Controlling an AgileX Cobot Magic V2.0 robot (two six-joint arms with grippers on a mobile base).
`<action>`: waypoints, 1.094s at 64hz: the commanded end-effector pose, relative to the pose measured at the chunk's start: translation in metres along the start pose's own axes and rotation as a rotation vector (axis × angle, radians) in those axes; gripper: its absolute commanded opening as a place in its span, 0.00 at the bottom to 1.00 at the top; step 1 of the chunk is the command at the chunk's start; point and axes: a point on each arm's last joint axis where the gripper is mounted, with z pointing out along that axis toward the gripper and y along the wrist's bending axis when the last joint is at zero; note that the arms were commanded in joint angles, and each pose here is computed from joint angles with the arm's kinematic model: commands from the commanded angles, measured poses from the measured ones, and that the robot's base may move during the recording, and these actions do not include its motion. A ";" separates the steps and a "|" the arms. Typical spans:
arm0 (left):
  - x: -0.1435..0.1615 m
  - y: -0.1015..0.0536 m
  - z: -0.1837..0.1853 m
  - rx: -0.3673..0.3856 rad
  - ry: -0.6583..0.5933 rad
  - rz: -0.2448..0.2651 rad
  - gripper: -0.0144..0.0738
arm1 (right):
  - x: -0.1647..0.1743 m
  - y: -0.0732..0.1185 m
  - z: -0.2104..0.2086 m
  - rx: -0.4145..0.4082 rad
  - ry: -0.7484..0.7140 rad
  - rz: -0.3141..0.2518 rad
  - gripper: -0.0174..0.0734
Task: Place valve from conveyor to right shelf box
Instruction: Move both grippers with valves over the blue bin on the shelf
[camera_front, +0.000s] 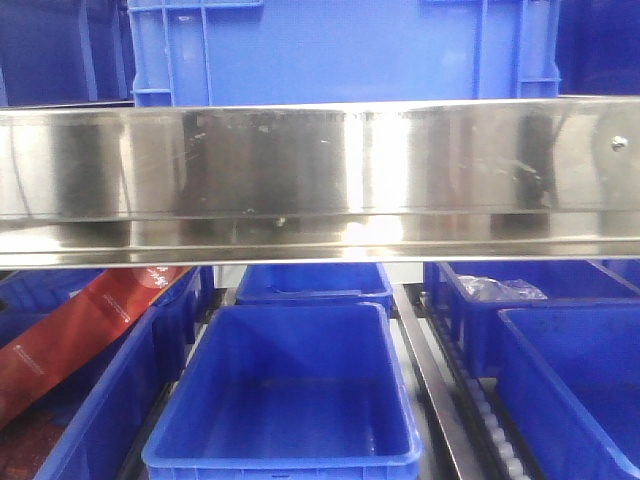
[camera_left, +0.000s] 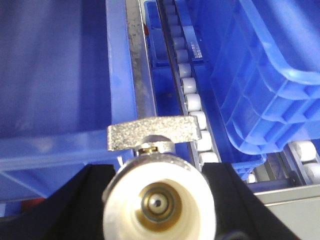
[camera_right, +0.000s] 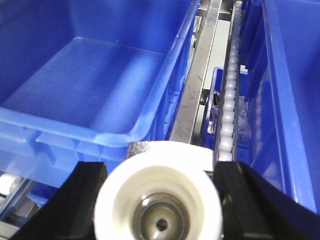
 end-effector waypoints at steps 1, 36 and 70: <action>-0.003 -0.002 -0.005 0.010 -0.045 -0.003 0.04 | -0.009 0.000 -0.010 0.016 -0.097 -0.010 0.03; -0.003 -0.002 -0.005 0.010 -0.045 -0.003 0.04 | -0.009 0.000 -0.010 0.016 -0.097 -0.010 0.03; -0.003 -0.002 -0.005 0.010 -0.046 -0.003 0.04 | -0.009 0.000 -0.010 0.016 -0.097 -0.010 0.03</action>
